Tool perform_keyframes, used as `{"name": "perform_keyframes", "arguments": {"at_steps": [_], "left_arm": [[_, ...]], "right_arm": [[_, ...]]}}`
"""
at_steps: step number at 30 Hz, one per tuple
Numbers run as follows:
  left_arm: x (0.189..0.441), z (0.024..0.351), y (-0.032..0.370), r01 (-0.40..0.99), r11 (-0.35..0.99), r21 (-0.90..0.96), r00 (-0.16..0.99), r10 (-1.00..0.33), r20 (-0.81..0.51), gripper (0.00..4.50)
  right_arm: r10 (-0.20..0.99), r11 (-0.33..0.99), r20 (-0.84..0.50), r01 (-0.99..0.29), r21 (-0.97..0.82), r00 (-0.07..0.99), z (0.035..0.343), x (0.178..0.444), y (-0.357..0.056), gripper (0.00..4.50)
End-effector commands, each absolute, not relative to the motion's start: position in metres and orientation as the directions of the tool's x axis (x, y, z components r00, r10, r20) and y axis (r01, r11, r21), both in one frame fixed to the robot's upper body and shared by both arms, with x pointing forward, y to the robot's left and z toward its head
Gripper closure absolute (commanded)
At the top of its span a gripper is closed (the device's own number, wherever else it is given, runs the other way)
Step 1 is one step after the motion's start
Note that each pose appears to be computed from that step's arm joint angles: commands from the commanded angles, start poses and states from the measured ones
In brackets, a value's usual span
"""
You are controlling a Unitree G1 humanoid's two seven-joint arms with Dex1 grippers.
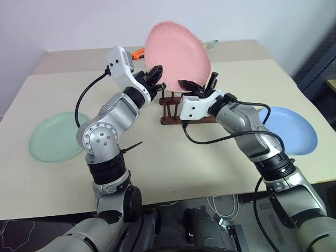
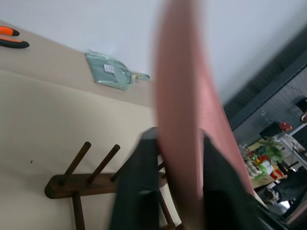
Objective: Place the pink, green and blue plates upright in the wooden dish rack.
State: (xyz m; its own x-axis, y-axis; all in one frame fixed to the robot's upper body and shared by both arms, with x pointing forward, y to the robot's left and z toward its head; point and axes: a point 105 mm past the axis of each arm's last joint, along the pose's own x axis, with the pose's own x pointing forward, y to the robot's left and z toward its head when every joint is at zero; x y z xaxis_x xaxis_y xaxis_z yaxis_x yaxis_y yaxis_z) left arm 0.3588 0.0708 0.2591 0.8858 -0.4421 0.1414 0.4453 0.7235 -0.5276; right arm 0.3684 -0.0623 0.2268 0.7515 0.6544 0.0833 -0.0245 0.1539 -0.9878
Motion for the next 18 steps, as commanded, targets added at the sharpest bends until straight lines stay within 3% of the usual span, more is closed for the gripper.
{"name": "perform_keyframes", "arguments": {"at_steps": [1,4,8,11,14,18], "left_arm": [[0.347,0.28,0.059,0.536,0.659,-0.528,0.839,-0.483,0.248,1.66],[0.356,0.29,0.08,0.481,0.684,-0.549,0.877,-0.383,0.291,0.18],[0.365,0.292,0.124,0.366,0.865,-0.343,0.914,-0.264,0.309,0.18],[0.367,0.278,0.147,0.312,0.94,-0.141,0.921,-0.263,0.287,0.18],[0.362,0.255,0.152,0.341,0.938,0.058,0.907,-0.345,0.241,0.18],[0.338,0.214,0.134,0.544,0.822,0.172,0.816,-0.565,0.122,0.18]], "right_arm": [[0.625,0.169,0.128,0.026,-0.985,0.77,0.236,0.372,-0.07,4.5],[0.598,0.196,0.149,0.037,-0.98,0.788,0.239,0.374,-0.079,4.5],[0.487,0.434,0.261,0.028,-0.901,0.834,0.258,0.376,-0.121,4.5],[0.436,0.702,0.328,-0.089,-0.707,0.838,0.268,0.368,-0.145,4.5],[0.388,0.885,0.372,-0.228,-0.406,0.843,0.272,0.358,-0.164,4.5],[0.39,0.916,0.386,-0.396,-0.068,0.836,0.272,0.342,-0.168,4.5]]}}
